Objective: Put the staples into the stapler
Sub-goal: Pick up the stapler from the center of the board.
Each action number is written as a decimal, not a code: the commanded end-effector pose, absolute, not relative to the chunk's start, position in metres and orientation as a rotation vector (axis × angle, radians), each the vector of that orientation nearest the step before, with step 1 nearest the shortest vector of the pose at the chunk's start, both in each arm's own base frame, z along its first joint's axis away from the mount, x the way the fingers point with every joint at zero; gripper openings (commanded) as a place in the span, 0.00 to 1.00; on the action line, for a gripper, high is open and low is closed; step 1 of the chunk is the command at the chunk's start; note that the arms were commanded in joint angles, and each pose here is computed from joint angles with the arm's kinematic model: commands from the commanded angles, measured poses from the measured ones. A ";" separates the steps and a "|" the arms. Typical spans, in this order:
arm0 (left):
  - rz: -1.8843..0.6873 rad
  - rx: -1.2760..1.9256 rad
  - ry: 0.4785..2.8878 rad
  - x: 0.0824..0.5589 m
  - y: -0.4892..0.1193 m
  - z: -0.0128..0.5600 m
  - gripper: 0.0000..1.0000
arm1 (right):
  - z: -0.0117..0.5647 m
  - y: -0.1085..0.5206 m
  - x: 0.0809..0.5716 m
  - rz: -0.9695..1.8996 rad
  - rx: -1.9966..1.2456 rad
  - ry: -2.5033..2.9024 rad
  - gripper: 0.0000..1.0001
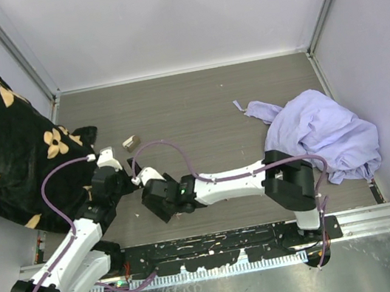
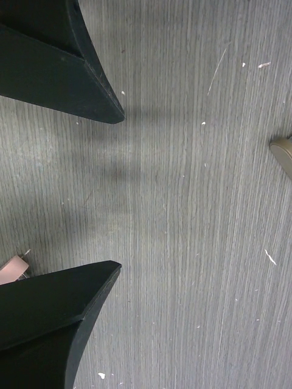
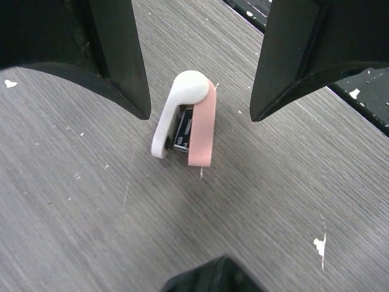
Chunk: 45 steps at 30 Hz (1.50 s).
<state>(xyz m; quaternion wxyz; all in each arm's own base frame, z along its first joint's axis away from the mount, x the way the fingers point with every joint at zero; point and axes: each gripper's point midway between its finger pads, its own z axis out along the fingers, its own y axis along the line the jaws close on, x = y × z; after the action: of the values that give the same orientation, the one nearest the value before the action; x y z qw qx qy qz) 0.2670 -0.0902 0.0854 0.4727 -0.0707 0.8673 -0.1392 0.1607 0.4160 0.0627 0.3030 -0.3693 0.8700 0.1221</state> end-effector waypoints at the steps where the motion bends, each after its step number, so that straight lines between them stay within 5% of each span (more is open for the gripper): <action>1: -0.357 -0.172 2.056 0.275 -0.091 0.099 0.98 | 0.059 0.416 0.166 0.237 -0.929 2.297 0.72; 8: -0.355 -0.175 2.046 0.274 -0.090 0.101 0.99 | 0.044 0.416 0.167 0.225 -0.915 2.306 0.67; 16: -0.358 -0.178 2.029 0.273 -0.089 0.103 0.99 | 0.053 0.412 0.176 0.255 -0.852 2.278 0.25; 20: -0.427 -0.100 2.022 0.270 -0.101 0.109 0.95 | 0.081 0.402 0.188 0.518 -0.785 2.294 0.18; 34: -1.305 0.323 1.906 0.186 -0.225 0.167 0.89 | 0.167 0.358 0.196 1.468 -0.967 2.049 0.15; 45: -1.483 0.316 1.924 0.157 -0.229 0.195 0.95 | 0.213 0.345 0.144 1.833 -1.184 1.814 0.15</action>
<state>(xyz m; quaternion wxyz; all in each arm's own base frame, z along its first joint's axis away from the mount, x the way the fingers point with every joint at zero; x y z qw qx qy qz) 0.1713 -0.2206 0.1630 0.3616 0.1039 0.7653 -0.5223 0.1661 0.3482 0.1661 0.1503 -0.3589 0.7168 0.5786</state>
